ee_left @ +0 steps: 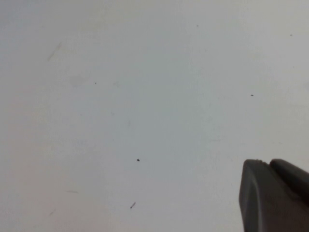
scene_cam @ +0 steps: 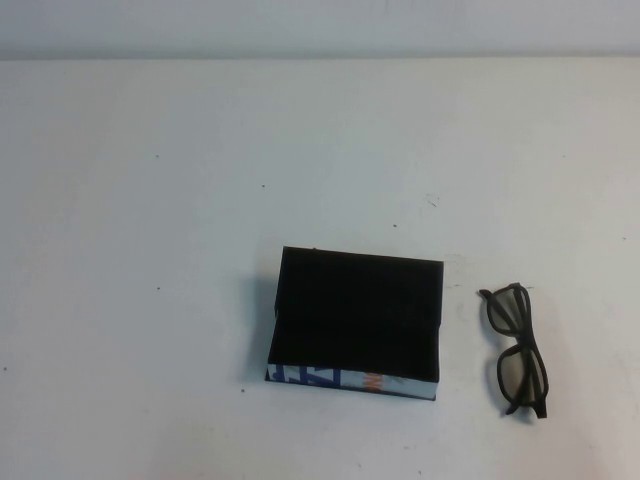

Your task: Take glasses out of glasses case

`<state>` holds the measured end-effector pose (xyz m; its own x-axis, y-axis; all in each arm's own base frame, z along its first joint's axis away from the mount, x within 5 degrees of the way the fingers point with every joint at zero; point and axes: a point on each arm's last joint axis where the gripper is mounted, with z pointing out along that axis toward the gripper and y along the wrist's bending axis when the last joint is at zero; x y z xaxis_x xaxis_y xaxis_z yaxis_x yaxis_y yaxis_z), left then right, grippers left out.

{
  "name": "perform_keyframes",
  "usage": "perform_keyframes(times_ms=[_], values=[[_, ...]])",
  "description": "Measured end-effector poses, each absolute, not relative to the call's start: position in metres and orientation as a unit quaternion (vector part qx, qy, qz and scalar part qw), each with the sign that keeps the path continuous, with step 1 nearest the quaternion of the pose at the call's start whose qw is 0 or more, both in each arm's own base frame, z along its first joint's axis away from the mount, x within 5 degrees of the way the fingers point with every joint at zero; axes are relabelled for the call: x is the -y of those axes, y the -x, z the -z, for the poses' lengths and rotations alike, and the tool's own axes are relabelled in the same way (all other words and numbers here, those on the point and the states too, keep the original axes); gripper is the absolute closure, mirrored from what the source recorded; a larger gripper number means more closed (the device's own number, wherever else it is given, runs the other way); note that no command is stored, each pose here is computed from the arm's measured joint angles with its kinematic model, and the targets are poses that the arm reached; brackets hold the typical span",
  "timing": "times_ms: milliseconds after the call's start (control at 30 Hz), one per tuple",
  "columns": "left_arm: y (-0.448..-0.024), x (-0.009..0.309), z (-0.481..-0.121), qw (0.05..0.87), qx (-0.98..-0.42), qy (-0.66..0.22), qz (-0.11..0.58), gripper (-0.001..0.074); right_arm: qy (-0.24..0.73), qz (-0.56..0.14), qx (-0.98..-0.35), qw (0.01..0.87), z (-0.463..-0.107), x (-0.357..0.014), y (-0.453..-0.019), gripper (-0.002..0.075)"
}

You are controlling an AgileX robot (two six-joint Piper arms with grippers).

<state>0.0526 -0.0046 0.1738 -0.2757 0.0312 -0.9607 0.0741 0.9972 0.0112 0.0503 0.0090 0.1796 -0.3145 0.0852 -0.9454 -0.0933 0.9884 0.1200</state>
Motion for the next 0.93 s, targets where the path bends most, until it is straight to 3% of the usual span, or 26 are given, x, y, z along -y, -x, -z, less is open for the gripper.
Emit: perform_keyframes(times_ms=[933], values=[[-0.0526,0.0046,-0.1738,0.601,-0.798,-0.033,0.018,0.0740,-0.010,-0.089,-0.798,0.596,-0.1733,-0.0096,-0.0523,0.0742]])
